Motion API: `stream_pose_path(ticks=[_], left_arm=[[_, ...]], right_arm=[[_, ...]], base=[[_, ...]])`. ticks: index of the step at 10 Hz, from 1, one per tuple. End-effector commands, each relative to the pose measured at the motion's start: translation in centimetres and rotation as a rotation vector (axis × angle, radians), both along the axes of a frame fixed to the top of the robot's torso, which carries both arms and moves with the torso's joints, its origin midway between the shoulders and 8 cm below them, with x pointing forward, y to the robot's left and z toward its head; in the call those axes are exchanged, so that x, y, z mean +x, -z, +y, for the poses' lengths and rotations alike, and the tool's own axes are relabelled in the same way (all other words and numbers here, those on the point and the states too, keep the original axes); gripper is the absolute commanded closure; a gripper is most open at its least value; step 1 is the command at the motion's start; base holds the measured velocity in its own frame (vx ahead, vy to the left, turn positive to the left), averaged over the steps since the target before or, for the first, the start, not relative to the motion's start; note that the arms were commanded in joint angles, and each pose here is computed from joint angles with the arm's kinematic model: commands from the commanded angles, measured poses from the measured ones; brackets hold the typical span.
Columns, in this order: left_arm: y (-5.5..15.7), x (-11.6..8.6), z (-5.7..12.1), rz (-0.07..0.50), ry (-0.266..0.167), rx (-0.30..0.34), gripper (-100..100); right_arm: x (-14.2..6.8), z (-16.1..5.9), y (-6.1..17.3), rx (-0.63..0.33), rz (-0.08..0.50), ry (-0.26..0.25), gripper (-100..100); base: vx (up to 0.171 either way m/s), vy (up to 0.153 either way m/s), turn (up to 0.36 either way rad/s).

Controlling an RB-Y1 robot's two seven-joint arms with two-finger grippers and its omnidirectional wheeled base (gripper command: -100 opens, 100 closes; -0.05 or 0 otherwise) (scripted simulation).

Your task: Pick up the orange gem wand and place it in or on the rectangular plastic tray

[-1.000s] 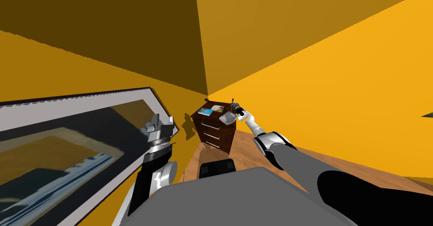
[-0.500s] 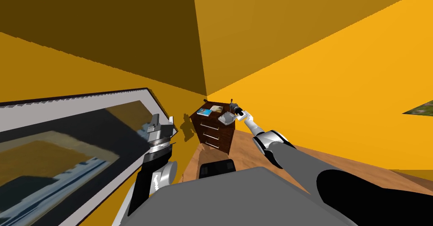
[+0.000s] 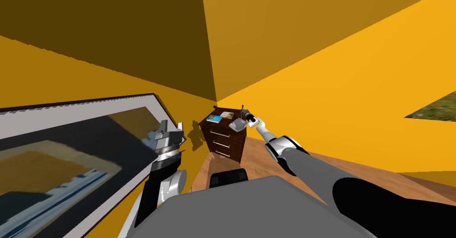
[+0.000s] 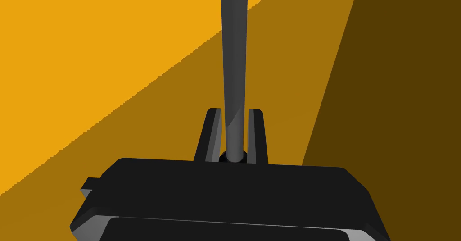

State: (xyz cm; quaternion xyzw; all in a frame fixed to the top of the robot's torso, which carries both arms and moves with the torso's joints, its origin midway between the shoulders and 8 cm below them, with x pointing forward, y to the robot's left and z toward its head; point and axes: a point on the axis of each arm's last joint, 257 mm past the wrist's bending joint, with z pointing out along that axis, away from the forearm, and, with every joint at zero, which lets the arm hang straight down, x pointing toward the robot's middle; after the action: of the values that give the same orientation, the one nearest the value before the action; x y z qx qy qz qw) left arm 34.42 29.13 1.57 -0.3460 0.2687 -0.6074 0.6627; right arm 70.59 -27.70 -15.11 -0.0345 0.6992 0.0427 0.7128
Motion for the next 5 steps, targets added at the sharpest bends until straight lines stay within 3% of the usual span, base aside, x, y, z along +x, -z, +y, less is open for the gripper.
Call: stream_pose_path(ticks=[1,4,5], left_arm=[[0.0,0.0,0.0,0.0,0.0,0.0,0],[0.0,0.0,0.0,0.0,0.0,0.0,0],[0.0,0.0,0.0,0.0,0.0,0.0,0]], right_arm=[[-0.05,0.53,0.68,-0.01,0.009,-0.008,100],[0.08,0.62,0.63,-0.002,0.007,-0.009,100],[0.08,0.64,0.66,-0.004,0.007,-0.01,0]], base=[[0.004,0.004,-0.067],[0.0,0.002,-0.018],[0.0,0.0,0.0]])
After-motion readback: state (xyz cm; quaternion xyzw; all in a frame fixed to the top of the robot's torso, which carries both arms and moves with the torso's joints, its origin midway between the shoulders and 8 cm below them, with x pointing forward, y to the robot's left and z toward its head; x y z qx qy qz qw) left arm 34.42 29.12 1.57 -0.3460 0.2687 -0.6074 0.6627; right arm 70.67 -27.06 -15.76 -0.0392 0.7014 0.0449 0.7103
